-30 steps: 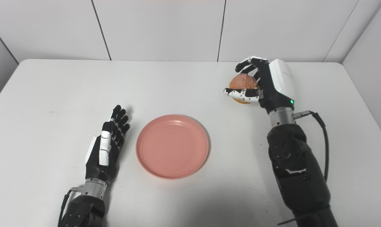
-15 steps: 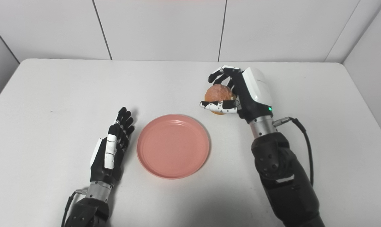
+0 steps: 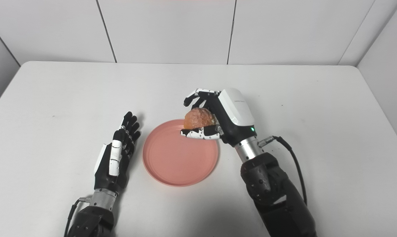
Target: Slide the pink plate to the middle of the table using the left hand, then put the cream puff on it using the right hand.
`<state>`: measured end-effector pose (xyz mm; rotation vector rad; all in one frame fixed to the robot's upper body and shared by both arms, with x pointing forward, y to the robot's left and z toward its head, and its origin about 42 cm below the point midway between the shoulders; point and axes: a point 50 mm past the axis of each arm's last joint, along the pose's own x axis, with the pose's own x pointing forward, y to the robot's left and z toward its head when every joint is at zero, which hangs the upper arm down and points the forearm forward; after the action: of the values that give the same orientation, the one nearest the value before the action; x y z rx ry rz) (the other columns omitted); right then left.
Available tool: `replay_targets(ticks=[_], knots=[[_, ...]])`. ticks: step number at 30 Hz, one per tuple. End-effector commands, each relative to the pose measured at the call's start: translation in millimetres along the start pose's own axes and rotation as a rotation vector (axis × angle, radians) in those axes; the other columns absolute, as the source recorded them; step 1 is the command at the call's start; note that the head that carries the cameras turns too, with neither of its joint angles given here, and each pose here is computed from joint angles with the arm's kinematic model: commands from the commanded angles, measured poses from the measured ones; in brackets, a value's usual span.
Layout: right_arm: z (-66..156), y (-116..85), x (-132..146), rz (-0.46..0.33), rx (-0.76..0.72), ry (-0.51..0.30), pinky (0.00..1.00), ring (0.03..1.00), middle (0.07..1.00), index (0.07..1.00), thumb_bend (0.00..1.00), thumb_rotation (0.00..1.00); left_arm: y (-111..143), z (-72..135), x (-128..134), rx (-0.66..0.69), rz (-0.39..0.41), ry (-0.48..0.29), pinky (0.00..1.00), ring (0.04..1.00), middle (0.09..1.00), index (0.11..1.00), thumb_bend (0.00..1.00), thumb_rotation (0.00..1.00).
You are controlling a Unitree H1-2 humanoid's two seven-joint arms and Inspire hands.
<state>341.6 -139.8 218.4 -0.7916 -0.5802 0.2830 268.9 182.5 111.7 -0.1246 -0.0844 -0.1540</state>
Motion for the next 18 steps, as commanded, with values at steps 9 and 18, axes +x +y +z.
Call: replay_targets(ticks=[9,18], knots=[[14,19,-3,0.085,0.012,-0.106,0.33,0.429,0.474,0.5,0.52,0.0,-5,-11,-6,-0.014,-0.005,0.05,1.0,1.0,1.0,1.0,0.68,1.0],[-3,38,-8,0.158,-0.009,-0.096,0.32,0.411,0.453,0.515,0.52,0.0,-7,-12,-6,-0.004,-0.002,0.05,1.0,1.0,1.0,1.0,0.69,1.0]])
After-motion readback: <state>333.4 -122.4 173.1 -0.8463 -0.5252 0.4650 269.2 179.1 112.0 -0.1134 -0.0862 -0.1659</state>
